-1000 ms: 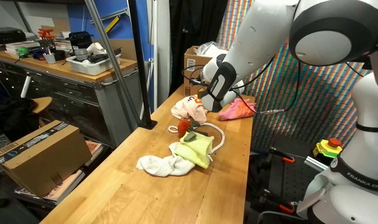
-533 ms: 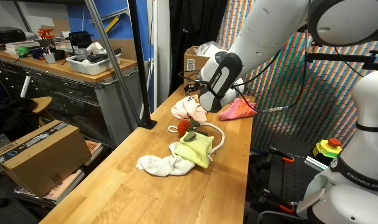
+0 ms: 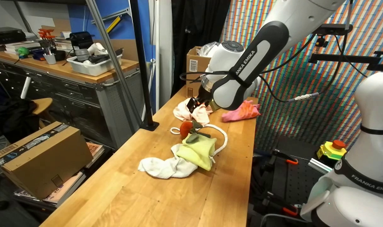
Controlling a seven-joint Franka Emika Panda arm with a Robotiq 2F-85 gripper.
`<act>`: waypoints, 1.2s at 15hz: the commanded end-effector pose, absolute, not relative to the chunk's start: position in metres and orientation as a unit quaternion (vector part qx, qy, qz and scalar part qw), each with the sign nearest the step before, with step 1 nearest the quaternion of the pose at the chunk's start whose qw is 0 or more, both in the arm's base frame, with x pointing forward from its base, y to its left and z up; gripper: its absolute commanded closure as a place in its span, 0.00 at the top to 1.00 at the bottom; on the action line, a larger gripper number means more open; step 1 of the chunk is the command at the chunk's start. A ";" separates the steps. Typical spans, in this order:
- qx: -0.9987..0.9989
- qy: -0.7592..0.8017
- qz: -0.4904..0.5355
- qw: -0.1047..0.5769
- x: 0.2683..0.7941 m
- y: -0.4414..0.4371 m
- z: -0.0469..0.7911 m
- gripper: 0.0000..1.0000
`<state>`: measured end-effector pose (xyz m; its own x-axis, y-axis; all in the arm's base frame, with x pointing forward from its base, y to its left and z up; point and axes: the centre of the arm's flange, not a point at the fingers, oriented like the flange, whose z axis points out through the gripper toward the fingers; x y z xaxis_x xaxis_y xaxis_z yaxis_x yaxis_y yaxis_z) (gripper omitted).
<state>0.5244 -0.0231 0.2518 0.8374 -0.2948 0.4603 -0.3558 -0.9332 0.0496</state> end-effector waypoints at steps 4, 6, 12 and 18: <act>0.990 -0.044 0.131 0.017 0.488 0.036 0.247 1.00; 0.994 -0.017 0.110 0.006 0.485 0.051 0.240 1.00; 0.995 0.032 0.092 0.019 0.486 0.069 0.211 1.00; 0.995 0.049 0.077 0.040 0.484 0.061 0.187 1.00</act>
